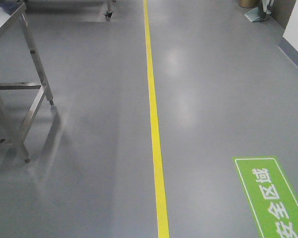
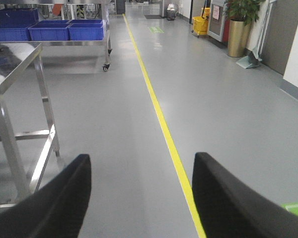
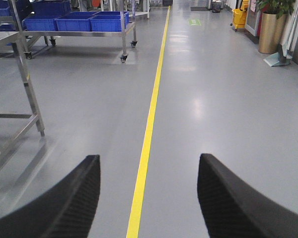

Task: Move and align brake pads A on conveyor
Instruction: 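Drive along the yellow-lined corridor toward the blue bin shelves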

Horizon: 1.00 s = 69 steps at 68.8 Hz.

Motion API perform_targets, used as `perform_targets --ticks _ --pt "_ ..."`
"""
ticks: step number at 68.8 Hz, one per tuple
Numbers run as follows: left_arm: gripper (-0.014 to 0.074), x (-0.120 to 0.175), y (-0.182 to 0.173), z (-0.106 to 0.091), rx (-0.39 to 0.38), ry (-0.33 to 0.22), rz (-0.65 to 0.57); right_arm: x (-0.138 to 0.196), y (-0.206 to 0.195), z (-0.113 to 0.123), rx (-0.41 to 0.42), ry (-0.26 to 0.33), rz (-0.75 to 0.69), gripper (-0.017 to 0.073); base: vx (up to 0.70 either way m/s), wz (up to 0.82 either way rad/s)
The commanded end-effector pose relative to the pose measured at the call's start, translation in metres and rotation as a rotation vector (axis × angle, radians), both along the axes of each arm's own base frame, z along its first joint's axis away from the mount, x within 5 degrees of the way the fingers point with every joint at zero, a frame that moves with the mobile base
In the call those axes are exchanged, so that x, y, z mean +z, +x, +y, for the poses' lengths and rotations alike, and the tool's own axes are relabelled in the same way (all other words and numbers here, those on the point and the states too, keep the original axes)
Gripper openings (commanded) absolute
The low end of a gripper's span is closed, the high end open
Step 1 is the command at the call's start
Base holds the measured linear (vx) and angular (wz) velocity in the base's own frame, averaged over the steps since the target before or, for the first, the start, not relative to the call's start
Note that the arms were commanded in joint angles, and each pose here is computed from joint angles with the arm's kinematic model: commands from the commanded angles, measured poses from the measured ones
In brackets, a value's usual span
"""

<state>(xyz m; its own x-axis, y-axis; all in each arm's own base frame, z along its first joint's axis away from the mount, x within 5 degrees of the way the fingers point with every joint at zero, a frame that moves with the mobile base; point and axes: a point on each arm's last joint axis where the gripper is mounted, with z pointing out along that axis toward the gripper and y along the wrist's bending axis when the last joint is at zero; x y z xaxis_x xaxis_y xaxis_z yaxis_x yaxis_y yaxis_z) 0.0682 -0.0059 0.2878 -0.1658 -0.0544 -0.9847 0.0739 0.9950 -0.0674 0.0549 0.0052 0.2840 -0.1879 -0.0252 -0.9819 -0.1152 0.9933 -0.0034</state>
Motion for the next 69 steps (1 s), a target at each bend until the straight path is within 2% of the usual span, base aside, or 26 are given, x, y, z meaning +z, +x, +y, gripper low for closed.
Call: perform_targets --ticks 1,69 --pt "0.0422 0.0147 0.0014 -0.0002 0.000 -0.018 -0.082 0.0144 0.0007 0.0001 0.000 0.000 -0.086 0.0424 0.76 0.02" --pt "0.0422 0.0147 0.0014 -0.0002 0.000 -0.018 -0.082 0.0145 0.0007 0.0001 0.000 0.000 -0.087 0.0424 0.71 0.02"
